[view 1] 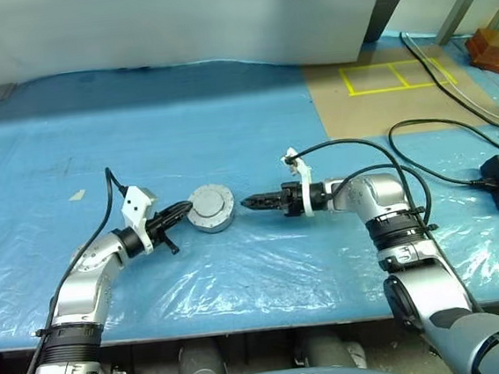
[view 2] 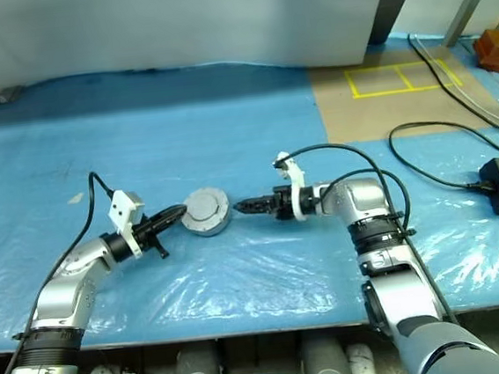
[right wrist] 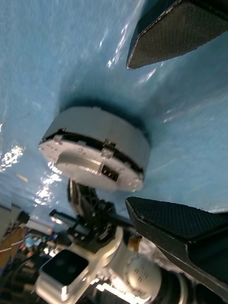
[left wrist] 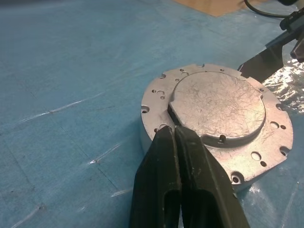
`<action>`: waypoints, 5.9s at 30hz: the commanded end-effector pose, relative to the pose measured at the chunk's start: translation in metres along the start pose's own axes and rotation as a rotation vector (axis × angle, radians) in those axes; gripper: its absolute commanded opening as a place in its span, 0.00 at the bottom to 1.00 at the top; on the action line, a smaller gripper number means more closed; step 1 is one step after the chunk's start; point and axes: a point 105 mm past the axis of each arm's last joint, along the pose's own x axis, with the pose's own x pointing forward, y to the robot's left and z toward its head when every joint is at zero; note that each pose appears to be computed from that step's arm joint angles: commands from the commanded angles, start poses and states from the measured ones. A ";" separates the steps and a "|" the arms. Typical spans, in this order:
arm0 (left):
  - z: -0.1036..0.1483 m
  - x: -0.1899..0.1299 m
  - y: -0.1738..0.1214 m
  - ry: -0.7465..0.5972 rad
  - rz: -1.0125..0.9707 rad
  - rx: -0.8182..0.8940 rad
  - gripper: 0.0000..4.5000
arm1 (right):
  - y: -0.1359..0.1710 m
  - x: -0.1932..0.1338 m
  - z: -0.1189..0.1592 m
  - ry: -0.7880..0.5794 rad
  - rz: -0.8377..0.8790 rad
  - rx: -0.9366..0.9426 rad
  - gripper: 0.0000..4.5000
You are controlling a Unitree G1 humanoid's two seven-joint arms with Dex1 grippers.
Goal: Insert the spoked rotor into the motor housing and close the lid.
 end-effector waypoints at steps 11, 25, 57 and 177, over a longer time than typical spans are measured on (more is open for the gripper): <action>-0.011 -0.001 -0.002 0.045 -0.006 -0.002 0.02 | 0.028 0.045 -0.009 0.036 0.127 0.043 1.00; -0.011 -0.001 0.001 0.045 0.013 0.004 0.02 | 0.000 0.062 -0.014 -0.007 -0.012 0.071 1.00; 0.102 -0.040 0.015 -0.322 0.027 -0.071 0.02 | 0.015 0.055 -0.005 -0.045 0.118 0.184 0.27; 0.016 -0.098 0.179 -0.423 0.938 -0.602 0.99 | 0.090 0.046 0.056 -0.200 0.372 0.118 0.55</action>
